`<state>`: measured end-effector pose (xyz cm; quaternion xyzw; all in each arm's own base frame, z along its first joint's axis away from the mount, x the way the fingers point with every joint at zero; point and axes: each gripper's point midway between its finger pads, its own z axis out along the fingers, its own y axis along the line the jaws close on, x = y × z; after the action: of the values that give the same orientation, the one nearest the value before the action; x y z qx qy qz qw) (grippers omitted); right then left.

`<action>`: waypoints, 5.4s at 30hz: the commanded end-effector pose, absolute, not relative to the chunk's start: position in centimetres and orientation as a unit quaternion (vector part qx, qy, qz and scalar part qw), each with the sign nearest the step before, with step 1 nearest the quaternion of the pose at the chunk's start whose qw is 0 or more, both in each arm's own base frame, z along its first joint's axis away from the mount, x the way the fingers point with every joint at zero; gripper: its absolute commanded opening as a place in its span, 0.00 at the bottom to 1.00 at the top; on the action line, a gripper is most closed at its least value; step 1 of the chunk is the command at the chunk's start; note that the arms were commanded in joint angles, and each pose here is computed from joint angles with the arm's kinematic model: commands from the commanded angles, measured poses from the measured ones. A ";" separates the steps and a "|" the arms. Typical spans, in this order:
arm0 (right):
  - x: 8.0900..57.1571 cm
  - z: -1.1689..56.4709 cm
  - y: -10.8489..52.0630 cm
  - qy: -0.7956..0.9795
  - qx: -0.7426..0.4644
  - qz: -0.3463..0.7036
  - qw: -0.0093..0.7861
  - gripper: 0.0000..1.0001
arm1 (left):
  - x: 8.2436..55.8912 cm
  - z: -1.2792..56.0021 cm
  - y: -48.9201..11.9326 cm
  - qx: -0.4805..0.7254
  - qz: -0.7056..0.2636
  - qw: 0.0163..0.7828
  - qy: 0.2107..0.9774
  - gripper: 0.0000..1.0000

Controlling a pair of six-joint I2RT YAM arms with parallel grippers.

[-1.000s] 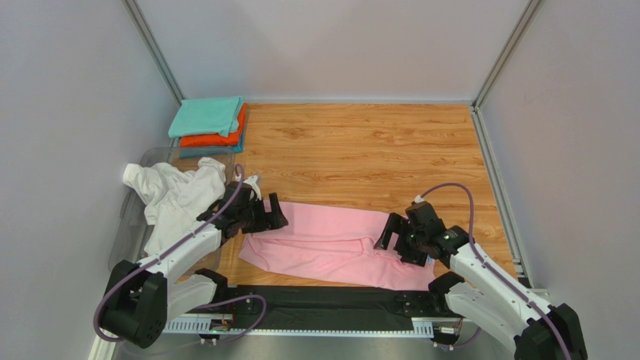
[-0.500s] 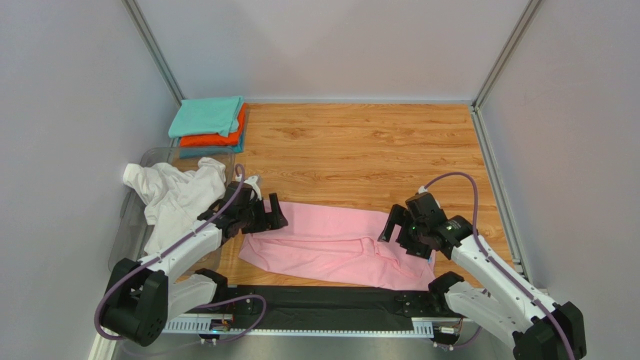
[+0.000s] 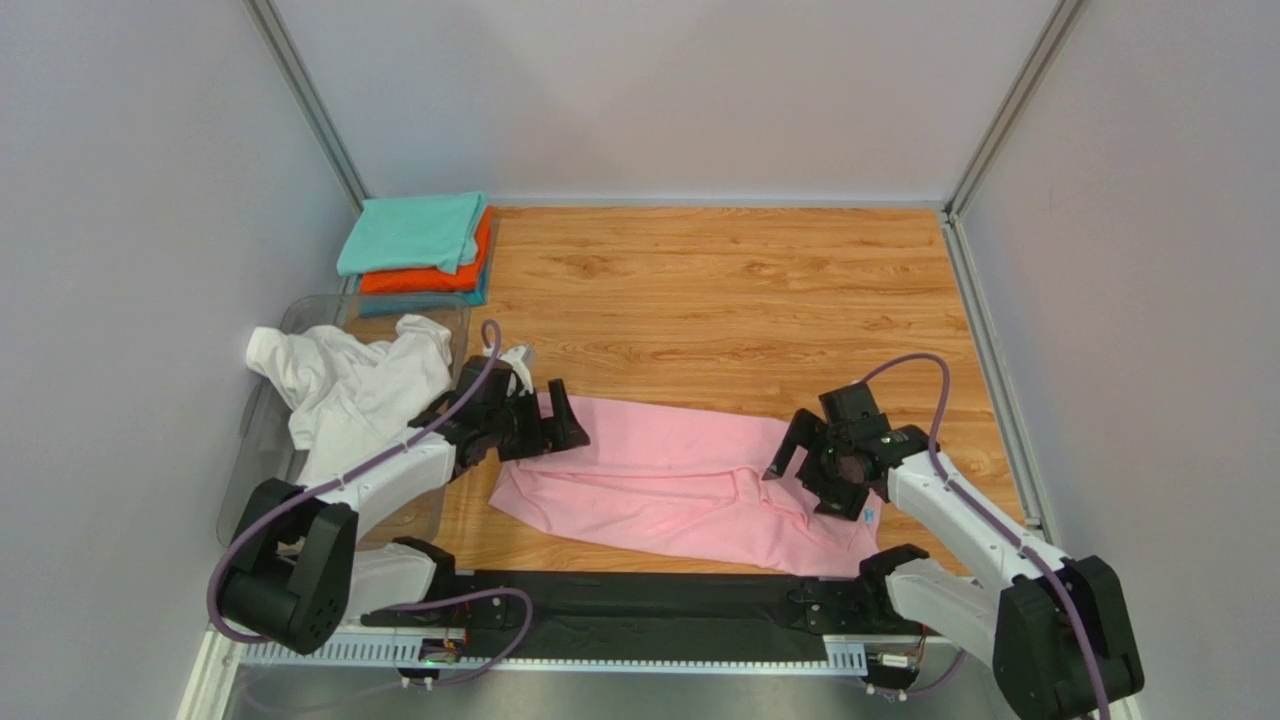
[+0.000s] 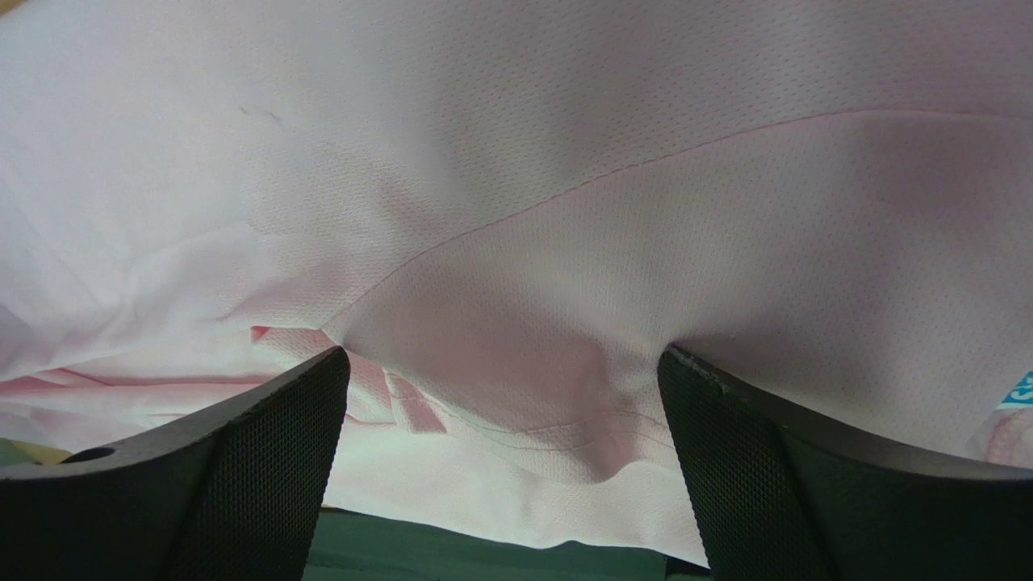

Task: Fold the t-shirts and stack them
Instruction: Fold the tshirt

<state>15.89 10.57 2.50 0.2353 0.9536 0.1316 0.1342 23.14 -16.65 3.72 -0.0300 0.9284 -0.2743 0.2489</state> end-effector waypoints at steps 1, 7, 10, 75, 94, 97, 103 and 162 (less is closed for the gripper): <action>17.9 1.8 10.6 0.948 0.229 0.155 0.157 1.00 | 20.4 1.3 -15.9 -0.049 -0.256 0.193 0.946 1.00; 22.1 1.6 8.7 0.948 0.232 0.133 0.173 1.00 | 18.2 1.2 -15.9 -0.064 -0.272 0.186 0.942 1.00; 24.9 1.5 8.3 0.944 0.243 0.149 0.166 1.00 | 16.9 1.0 -15.6 -0.073 -0.264 0.187 0.943 1.00; 53.8 16.9 31.9 0.899 -0.067 0.265 0.344 1.00 | 5.3 9.0 -32.3 0.144 -0.354 0.198 0.903 1.00; 29.2 17.4 20.2 0.916 0.006 0.171 0.362 0.98 | 4.6 6.4 -21.5 0.020 -0.348 0.203 0.915 1.00; 22.9 13.2 19.8 0.934 0.008 0.161 0.318 0.95 | 4.5 6.1 -21.4 0.030 -0.331 0.201 0.921 1.00; 13.4 8.0 19.1 0.957 -0.069 0.124 0.252 0.85 | 4.8 5.5 -21.5 0.036 -0.304 0.201 0.931 1.00; 5.1 3.3 19.7 0.975 -0.088 0.122 0.164 0.35 | 4.6 1.1 -21.8 0.038 -0.211 0.168 0.962 0.00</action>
<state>4.89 17.66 2.16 -0.0926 0.9814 0.0703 0.1527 5.21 -22.37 1.49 0.0327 0.9585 -0.2179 0.1806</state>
